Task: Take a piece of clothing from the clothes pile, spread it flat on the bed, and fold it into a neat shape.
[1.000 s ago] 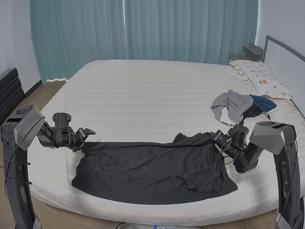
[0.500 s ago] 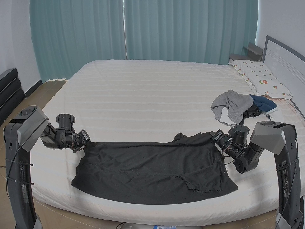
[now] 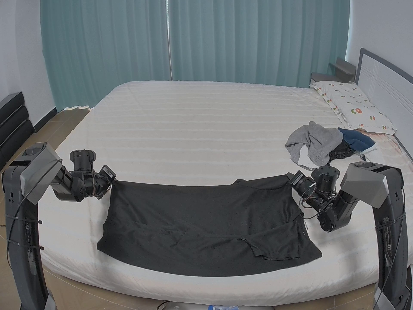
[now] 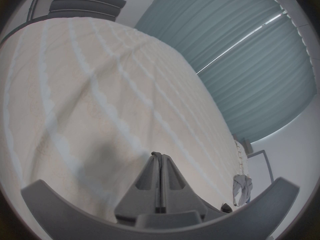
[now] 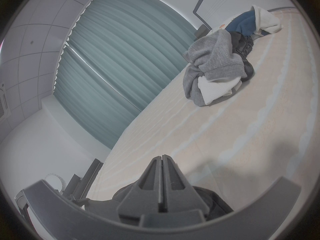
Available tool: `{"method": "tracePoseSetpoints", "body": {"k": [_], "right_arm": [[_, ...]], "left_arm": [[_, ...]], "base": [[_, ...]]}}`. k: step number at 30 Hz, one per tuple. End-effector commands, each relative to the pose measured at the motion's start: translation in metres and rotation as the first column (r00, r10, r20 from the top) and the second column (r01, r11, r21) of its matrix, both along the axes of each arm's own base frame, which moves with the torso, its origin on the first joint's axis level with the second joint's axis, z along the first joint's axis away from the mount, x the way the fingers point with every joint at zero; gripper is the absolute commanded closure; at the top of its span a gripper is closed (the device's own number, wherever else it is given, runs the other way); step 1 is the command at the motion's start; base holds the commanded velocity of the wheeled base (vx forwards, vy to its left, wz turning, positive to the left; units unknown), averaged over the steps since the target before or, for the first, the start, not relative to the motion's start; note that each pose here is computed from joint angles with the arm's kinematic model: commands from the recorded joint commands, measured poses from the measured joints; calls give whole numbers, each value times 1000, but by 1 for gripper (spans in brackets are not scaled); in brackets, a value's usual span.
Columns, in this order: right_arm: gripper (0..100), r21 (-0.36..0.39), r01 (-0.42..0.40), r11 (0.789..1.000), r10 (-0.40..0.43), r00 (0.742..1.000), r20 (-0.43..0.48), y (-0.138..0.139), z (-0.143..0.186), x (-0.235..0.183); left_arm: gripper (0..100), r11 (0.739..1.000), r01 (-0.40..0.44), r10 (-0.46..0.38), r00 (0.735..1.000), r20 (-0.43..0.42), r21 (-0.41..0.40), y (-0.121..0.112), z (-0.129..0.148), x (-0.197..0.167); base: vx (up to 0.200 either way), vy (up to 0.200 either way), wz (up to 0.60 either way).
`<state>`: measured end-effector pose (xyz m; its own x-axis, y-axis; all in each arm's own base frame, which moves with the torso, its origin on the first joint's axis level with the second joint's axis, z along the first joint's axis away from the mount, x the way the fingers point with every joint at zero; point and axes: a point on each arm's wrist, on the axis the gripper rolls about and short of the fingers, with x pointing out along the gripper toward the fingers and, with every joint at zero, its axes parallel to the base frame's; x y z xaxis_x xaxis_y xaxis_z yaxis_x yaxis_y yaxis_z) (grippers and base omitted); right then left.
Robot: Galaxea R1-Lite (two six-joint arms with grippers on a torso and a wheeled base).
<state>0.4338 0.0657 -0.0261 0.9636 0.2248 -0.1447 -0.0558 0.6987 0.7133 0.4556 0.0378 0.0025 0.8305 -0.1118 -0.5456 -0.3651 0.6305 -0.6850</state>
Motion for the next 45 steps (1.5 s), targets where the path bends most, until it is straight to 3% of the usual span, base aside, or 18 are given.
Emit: {"method": "tracePoseSetpoints", "body": {"k": [1, 7, 12, 21, 26, 31, 36, 42, 43, 45], "right_arm": [[100, 5, 7, 1000, -7, 999, 40, -1, 7, 2], [100, 8, 23, 1000, -23, 999, 44, -10, 10, 0], [100, 11, 15, 1000, -16, 999, 39, -14, 12, -5], [100, 26, -96, 995, 96, 995, -2, -25, 18, -28], [100, 32, -140, 990, 140, 990, -24, -32, 21, -39], [100, 47, -255, 966, 257, 964, -65, -40, 25, -58], [100, 26, -270, 962, 272, 959, -81, -42, 22, -61], [100, -14, -273, 962, 269, 955, -121, -48, 14, -73], [100, -54, -283, 958, 274, 952, -135, -55, 10, -79], [100, -64, -324, 944, 313, 939, -143, -56, 9, -85]], "left_arm": [[100, 1000, 15, -14, 999, 36, -12, 1, 4, -11], [100, 1000, 27, -25, 992, 125, -11, 2, 7, -22], [100, 998, 47, -43, 990, 136, -28, 8, 8, -30], [100, 981, 164, -148, 978, 144, -105, 24, 21, -52], [100, 980, 170, -154, 978, 141, -108, 26, 22, -55], [100, 966, 230, -215, 968, 133, -115, 29, 19, -65], [100, 938, 338, -326, 937, 127, -84, 32, 13, -82], [100, 933, 355, -347, 931, 116, -55, 33, 9, -87], [100, 933, 357, -350, 929, 117, -50, 36, 8, -87], [100, 928, 370, -363, 925, 116, -43, 36, 8, -89]], "base": [[0, 0, 0], [0, 0, 0], [0, 0, 0], [0, 0, 0], [0, 0, 0], [0, 0, 0], [0, 0, 0], [0, 0, 0], [0, 0, 0], [0, 0, 0]]}}
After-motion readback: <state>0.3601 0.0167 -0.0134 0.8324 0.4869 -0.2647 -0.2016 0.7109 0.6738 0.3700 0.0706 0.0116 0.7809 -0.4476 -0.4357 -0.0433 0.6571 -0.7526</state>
